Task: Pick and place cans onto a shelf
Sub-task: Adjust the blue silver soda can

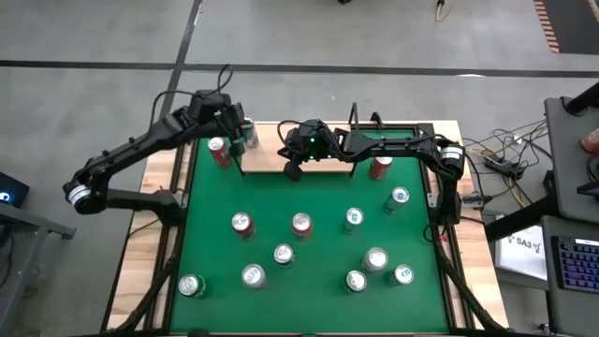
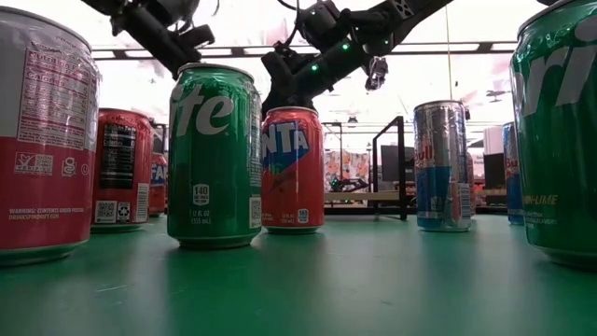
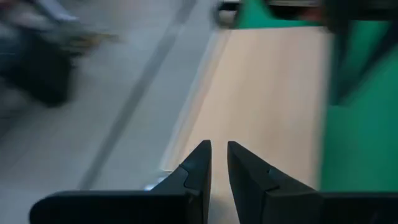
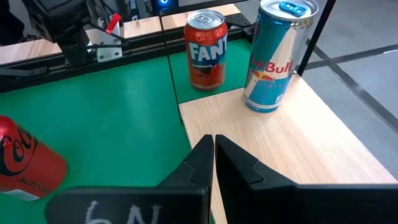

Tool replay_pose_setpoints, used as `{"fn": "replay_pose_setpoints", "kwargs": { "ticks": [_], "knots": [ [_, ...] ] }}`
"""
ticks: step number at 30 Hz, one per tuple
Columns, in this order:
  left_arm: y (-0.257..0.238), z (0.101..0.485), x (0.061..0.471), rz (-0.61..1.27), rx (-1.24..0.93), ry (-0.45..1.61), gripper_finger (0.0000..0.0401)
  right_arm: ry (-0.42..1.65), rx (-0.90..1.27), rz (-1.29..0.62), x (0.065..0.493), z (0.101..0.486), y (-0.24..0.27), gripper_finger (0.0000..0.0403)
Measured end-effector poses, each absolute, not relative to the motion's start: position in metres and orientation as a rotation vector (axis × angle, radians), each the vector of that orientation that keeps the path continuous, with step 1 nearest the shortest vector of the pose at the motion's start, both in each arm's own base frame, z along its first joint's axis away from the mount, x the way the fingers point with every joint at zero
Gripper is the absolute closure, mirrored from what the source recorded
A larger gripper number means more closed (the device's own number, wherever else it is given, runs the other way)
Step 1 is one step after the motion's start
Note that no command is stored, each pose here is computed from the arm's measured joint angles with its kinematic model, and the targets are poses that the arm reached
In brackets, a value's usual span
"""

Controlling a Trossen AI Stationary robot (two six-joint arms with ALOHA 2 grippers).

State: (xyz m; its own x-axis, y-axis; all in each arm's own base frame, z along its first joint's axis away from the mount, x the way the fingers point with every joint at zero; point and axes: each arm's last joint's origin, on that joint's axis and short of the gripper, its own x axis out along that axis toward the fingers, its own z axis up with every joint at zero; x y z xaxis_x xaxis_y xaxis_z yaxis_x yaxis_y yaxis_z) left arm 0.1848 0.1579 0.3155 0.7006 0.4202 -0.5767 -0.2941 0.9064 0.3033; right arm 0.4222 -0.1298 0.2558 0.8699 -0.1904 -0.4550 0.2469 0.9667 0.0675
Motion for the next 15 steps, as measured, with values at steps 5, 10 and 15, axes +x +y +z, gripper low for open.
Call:
{"fn": "replay_pose_setpoints", "kwargs": {
  "ticks": [5, 10, 15],
  "knots": [
    [0.161, 0.312, 0.188, 0.346, 0.12, 0.804, 0.0365, 0.462, 0.126, -0.23, 0.422, 0.256, -0.13, 0.0394],
    [0.169, 0.301, 0.192, 0.424, 0.116, 0.896, 0.0365, 0.462, 0.124, -0.229, 0.422, 0.256, -0.13, 0.0394],
    [0.175, 0.29, 0.198, 0.438, 0.103, 0.951, 0.0365, 0.463, 0.123, -0.229, 0.422, 0.256, -0.13, 0.0394]
  ]
}}
